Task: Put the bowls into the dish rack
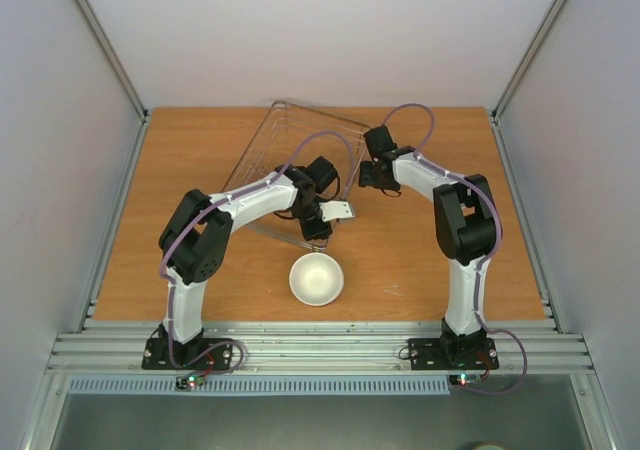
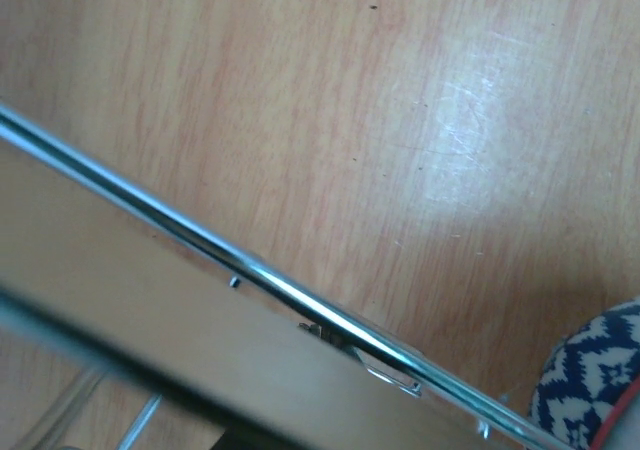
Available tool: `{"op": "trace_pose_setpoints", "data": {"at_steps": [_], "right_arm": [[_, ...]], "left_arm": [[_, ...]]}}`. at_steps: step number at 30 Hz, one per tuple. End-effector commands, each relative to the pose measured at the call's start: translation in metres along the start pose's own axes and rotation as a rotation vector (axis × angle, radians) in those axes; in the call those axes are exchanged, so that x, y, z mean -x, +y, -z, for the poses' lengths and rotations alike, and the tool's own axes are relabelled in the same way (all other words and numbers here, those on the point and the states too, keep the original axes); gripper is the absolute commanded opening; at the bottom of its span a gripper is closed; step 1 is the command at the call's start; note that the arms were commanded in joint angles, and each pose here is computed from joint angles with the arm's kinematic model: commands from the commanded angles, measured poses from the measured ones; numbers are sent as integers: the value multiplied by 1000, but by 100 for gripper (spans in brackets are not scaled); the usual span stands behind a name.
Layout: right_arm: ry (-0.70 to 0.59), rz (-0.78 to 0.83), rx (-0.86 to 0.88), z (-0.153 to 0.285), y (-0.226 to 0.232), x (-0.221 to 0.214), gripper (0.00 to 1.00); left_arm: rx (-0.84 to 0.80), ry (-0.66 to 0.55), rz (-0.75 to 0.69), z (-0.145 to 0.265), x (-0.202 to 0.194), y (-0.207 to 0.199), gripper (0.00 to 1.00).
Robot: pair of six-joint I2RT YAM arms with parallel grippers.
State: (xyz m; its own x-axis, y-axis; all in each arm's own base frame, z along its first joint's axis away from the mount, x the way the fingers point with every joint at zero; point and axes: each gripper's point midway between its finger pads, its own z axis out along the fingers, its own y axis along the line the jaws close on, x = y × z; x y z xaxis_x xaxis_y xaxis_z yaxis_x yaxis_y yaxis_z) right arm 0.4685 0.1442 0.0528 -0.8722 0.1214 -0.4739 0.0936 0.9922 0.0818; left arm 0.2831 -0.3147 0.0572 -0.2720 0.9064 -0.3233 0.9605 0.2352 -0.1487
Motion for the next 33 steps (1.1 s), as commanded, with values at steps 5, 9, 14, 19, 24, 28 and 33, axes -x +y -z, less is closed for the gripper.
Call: {"op": "trace_pose_setpoints", "data": {"at_steps": [5,9,14,19,24,28,33], "right_arm": [[-4,34,59,-19,19,10,67],[-23,54,65,-20,23,18,67],[-47,65,85,-15,28,29,66],[-57,67,122,-12,34,40,67],[-54,78,154,-15,44,49,66],[-30,64,189,-21,53,51,66],[-36,41,164,-26,49,52,67]], "left_arm": [[117,-51,22,-2,16,22,0],[146,-55,35,-2,19,29,0],[139,-56,52,-6,23,31,0],[124,-55,60,-12,27,34,0],[115,-62,63,-15,32,36,0],[119,-68,64,-16,37,38,1],[117,-74,61,-14,43,40,0]]}}
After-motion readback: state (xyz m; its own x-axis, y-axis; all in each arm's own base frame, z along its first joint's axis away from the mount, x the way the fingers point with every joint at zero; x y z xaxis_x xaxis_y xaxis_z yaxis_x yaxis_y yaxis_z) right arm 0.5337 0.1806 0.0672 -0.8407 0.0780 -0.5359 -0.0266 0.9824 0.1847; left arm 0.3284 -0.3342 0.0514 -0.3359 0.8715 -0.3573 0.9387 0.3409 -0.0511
